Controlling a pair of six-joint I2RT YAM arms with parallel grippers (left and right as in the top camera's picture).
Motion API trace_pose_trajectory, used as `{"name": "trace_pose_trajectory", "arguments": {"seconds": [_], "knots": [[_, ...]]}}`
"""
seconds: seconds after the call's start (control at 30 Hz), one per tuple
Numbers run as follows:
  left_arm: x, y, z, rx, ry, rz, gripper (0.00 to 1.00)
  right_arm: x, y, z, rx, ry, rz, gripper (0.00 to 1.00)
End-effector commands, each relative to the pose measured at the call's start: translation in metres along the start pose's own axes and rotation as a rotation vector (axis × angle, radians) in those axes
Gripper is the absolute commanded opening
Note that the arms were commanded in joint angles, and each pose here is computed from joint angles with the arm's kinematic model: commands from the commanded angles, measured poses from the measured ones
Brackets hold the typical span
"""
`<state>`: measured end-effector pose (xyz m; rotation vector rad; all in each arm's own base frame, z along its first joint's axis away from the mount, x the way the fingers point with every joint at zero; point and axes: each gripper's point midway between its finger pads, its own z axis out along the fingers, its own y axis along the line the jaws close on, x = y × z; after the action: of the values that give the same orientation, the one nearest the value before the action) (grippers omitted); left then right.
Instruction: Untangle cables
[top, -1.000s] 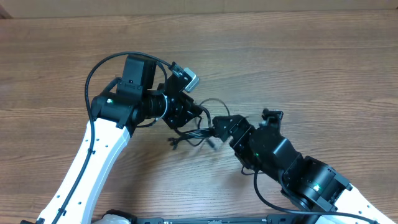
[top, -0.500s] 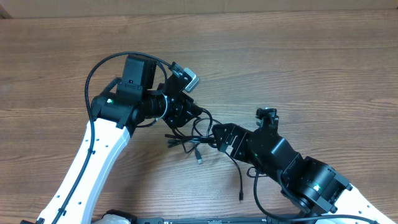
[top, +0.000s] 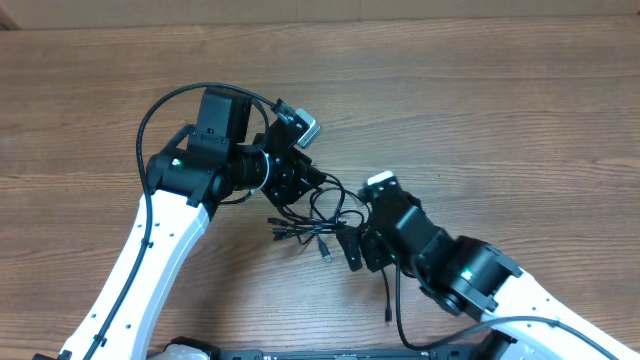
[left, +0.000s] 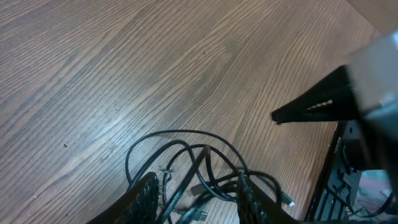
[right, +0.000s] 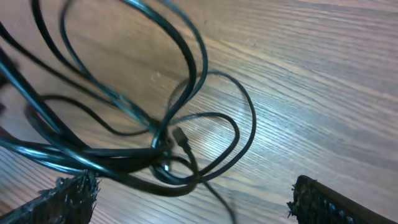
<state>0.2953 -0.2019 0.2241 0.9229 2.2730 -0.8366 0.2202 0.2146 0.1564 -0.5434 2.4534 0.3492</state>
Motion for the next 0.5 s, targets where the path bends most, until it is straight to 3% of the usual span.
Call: {"name": "trace_pose_trajectory", "arguments": {"seconds": [0.0, 0.47], "knots": [[-0.007, -0.003, -0.004, 0.013, -0.026, -0.001, 0.05, -0.002, -0.002, 0.004, 0.017, 0.005, -0.126, 1.00], [-0.010, -0.003, -0.004, 0.010, -0.038, 0.009, 0.04, -0.011, 0.043, 0.001, -0.180, -0.041, -0.197, 0.95]]}}
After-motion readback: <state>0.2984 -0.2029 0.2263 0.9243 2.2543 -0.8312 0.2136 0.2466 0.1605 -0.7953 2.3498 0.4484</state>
